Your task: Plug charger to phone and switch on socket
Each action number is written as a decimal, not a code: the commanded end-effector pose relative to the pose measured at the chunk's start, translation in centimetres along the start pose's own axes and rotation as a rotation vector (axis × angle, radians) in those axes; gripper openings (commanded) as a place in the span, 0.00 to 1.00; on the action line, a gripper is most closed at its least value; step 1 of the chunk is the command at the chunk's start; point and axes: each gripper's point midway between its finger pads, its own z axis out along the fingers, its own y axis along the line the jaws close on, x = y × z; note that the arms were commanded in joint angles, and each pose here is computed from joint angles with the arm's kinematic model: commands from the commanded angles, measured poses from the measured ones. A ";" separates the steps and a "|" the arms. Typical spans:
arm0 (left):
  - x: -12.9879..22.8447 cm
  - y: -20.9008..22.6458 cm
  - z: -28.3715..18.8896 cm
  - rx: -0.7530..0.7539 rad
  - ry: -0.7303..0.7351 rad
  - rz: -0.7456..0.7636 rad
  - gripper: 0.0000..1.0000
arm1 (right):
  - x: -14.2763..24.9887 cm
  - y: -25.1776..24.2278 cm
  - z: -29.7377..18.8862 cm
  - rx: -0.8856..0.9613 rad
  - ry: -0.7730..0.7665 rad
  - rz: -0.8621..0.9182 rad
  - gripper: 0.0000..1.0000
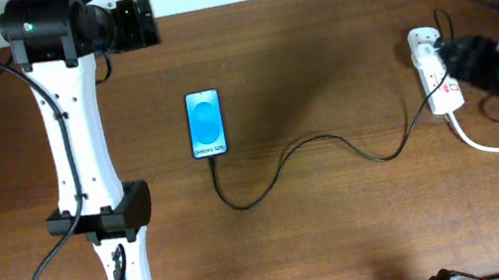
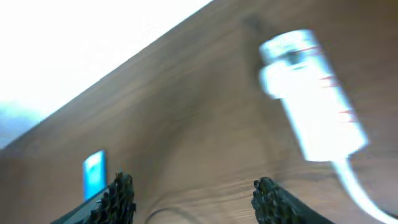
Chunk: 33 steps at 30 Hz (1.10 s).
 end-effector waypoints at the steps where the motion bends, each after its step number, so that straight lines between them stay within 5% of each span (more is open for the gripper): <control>1: -0.1 0.3 -0.8 -0.010 -0.013 0.003 1.00 | -2.5 -7.2 -0.8 0.305 -0.088 0.006 0.67; 3: -0.1 0.3 -0.8 -0.009 -0.013 0.003 0.99 | -2.4 -9.9 0.4 0.372 -0.062 0.039 0.69; 4: -0.1 0.3 -0.8 -0.010 -0.013 0.003 1.00 | -2.1 -11.7 2.0 0.392 -0.027 0.049 0.80; 9: -0.1 0.3 -0.8 -0.010 -0.013 0.003 1.00 | -0.1 -17.9 10.2 0.414 0.081 0.090 0.82; 18: -0.1 0.3 -0.8 -0.009 -0.013 0.003 0.99 | -2.1 -20.2 15.3 0.446 -0.038 0.048 0.82; 33: -0.1 0.3 -0.8 -0.010 -0.013 0.003 0.99 | 1.3 -20.5 20.4 0.405 0.033 0.088 0.83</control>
